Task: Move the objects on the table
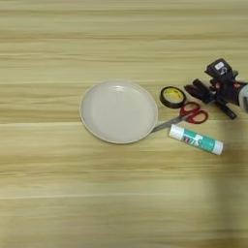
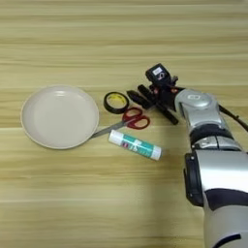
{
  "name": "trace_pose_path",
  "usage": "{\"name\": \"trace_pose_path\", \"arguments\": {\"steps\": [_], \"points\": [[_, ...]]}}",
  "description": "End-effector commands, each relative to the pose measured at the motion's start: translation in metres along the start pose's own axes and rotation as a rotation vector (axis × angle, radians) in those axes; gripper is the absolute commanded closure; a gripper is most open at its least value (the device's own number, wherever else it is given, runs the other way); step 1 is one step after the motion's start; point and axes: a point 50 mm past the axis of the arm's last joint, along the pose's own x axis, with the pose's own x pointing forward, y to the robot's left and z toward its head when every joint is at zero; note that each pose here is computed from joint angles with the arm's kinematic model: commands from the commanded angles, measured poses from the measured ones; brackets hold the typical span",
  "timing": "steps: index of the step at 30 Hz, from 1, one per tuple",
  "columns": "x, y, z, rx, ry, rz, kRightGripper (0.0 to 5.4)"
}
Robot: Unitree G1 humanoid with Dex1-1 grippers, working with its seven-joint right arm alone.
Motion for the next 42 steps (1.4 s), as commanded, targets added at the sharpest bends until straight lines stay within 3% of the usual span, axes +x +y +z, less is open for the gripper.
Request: {"name": "trace_pose_path", "arguments": {"steps": [1, 5, 13, 23, 28, 34, 38, 42], "points": [[-0.005, -0.020, 0.066, -0.075, -0.266, -0.019, 0.44], [-0.007, -0.013, 0.081, -0.092, -0.387, 0.059, 0.07], [-0.015, 0.018, 0.103, -0.156, -0.636, 0.223, 0.07], [-0.016, 0.045, 0.121, -0.129, -0.787, 0.293, 0.07], [-0.019, 0.051, 0.139, -0.079, -0.926, 0.192, 0.07], [-0.020, 0.060, 0.141, -0.133, -0.902, 0.174, 0.07], [-0.009, 0.061, 0.136, -0.126, -0.797, 0.165, 0.07], [-0.005, 0.071, 0.127, -0.156, -0.730, 0.218, 0.07]]}}
